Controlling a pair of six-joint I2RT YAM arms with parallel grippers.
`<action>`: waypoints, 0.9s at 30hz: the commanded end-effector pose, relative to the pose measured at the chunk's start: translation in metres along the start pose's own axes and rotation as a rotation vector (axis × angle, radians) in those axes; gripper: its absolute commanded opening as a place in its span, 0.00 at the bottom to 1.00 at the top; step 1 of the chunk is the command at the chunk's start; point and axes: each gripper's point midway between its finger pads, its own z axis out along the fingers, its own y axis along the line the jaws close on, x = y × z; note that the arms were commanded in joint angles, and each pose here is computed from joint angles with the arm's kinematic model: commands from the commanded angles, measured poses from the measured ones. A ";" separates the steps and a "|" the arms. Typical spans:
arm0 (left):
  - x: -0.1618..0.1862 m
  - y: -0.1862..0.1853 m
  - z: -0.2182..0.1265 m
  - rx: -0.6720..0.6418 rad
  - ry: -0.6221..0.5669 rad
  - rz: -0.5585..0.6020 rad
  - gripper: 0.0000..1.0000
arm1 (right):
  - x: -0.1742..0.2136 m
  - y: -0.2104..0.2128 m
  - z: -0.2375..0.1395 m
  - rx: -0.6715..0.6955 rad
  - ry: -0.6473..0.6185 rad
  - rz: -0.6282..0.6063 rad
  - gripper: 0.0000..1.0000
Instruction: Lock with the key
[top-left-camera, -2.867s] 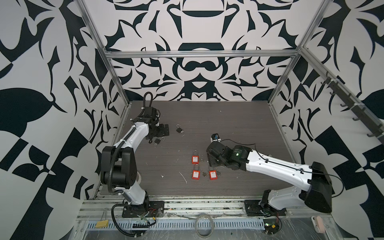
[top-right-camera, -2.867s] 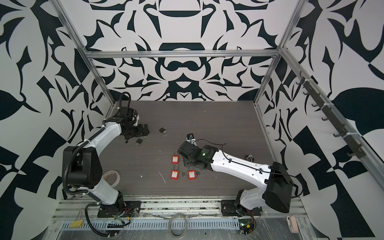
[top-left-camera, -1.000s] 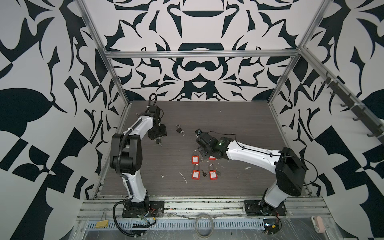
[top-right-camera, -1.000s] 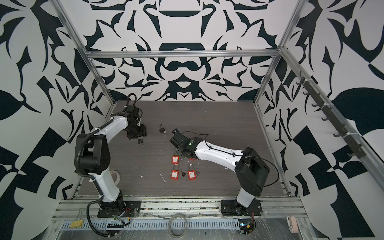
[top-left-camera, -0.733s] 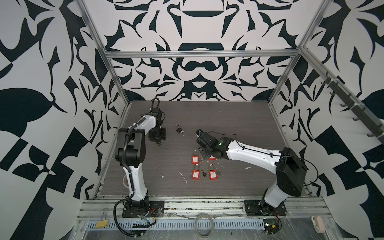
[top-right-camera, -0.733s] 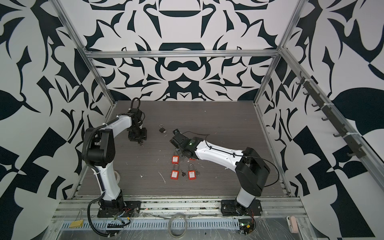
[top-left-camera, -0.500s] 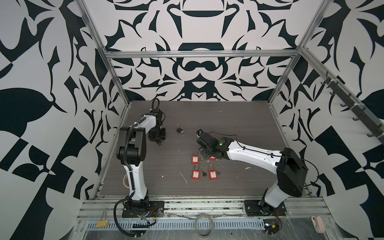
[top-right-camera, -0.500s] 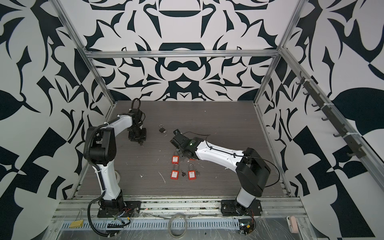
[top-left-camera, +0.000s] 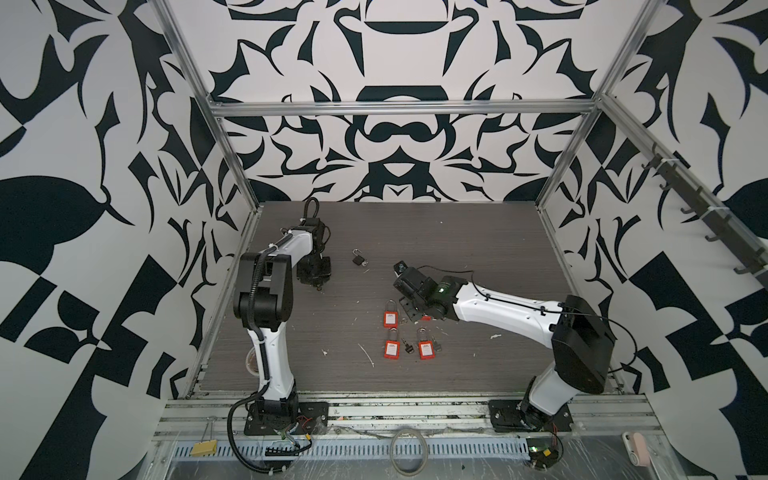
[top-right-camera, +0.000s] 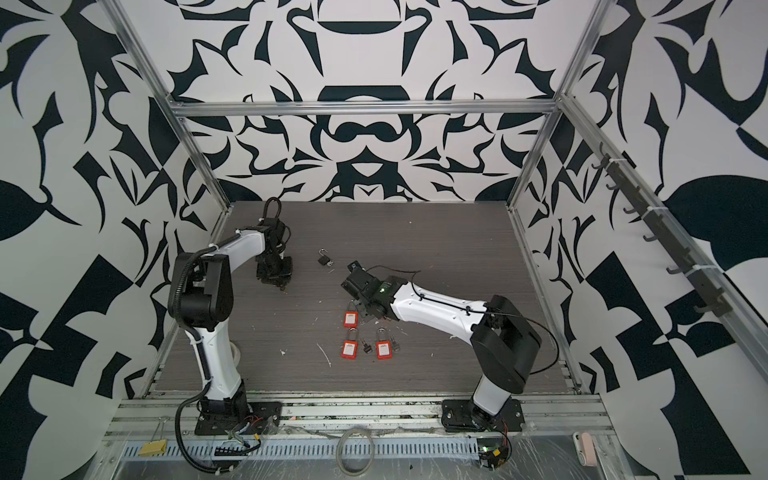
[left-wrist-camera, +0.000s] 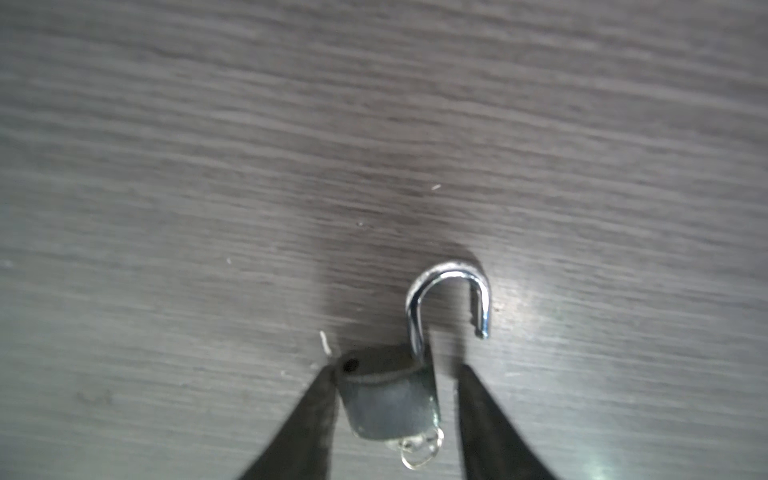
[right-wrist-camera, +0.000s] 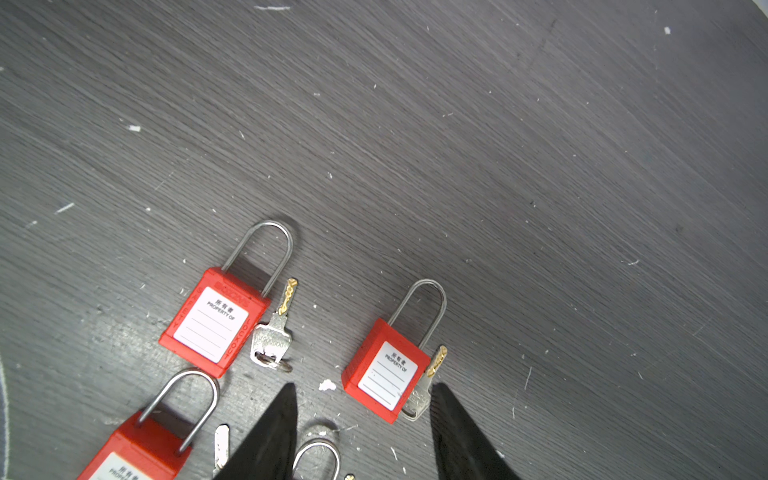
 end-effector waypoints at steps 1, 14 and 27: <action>0.009 0.002 0.007 -0.001 0.053 -0.028 0.43 | -0.001 -0.008 -0.004 0.023 -0.015 -0.001 0.54; 0.035 -0.009 -0.001 0.073 0.088 -0.187 0.34 | 0.004 -0.007 0.002 0.021 -0.010 -0.019 0.54; 0.086 -0.068 -0.018 0.096 0.092 -0.474 0.35 | 0.003 0.003 0.002 -0.037 -0.019 -0.030 0.54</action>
